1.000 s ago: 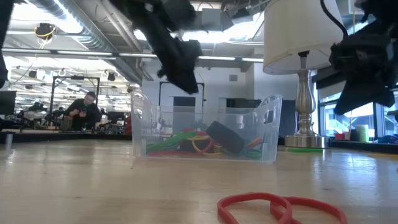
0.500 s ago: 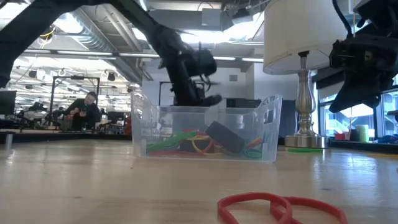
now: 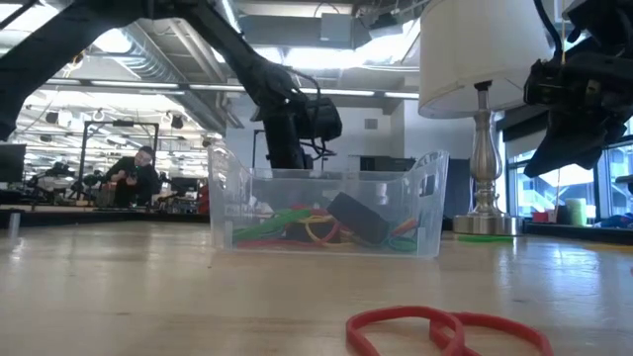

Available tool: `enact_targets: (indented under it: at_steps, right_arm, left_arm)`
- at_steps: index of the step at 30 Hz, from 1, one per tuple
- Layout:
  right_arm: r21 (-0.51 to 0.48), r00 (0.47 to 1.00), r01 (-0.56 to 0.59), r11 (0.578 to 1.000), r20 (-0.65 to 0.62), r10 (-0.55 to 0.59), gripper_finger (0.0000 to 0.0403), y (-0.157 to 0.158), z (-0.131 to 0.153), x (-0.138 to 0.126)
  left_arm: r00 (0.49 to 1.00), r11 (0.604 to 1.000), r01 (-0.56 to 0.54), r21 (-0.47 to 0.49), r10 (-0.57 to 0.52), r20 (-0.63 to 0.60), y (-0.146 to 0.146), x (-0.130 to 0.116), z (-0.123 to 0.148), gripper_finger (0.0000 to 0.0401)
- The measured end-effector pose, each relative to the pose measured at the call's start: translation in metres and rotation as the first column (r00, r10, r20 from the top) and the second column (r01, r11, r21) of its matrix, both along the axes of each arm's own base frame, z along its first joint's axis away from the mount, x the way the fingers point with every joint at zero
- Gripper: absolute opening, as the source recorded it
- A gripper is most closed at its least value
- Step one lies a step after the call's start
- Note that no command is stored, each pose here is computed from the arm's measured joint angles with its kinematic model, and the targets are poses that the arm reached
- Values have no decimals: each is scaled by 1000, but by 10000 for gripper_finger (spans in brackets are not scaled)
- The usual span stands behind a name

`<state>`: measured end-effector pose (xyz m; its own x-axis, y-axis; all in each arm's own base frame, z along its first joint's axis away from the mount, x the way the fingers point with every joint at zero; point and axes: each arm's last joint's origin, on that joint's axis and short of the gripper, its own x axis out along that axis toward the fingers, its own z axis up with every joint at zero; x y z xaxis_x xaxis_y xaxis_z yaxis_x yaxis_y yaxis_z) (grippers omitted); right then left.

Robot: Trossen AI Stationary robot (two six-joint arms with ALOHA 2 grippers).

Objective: Pick and place rubber bands into bin
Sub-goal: Put the yellow rubber band into the transparent bin

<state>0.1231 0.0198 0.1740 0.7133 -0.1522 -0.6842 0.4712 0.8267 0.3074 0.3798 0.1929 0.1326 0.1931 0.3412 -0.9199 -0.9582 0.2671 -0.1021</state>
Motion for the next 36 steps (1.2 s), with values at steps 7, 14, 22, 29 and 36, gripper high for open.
enact_targets:
  at_steps: [7,14,22,29,36]
  right_arm:
    - [-2,1000,0,1000,0,0,13,0,0,0]
    - [-2,1000,0,1000,0,0,13,0,0,0]
    - [-2,1000,0,1000,0,0,13,0,0,0]
    - [-12,1000,-8,1000,-2,8,13,0,0,0]
    - [-13,1000,-10,1000,-2,10,13,0,0,0]
  left_arm:
    - [999,1000,22,-5,-22,29,-5,7,-6,132]
    - [998,999,34,7,-34,57,-8,11,-6,132]
    - [996,997,78,-9,-78,46,-9,11,-7,101]
    - [993,993,119,-7,-119,11,-11,10,-8,14]
    - [987,986,160,-44,-161,-8,-17,4,5,3]
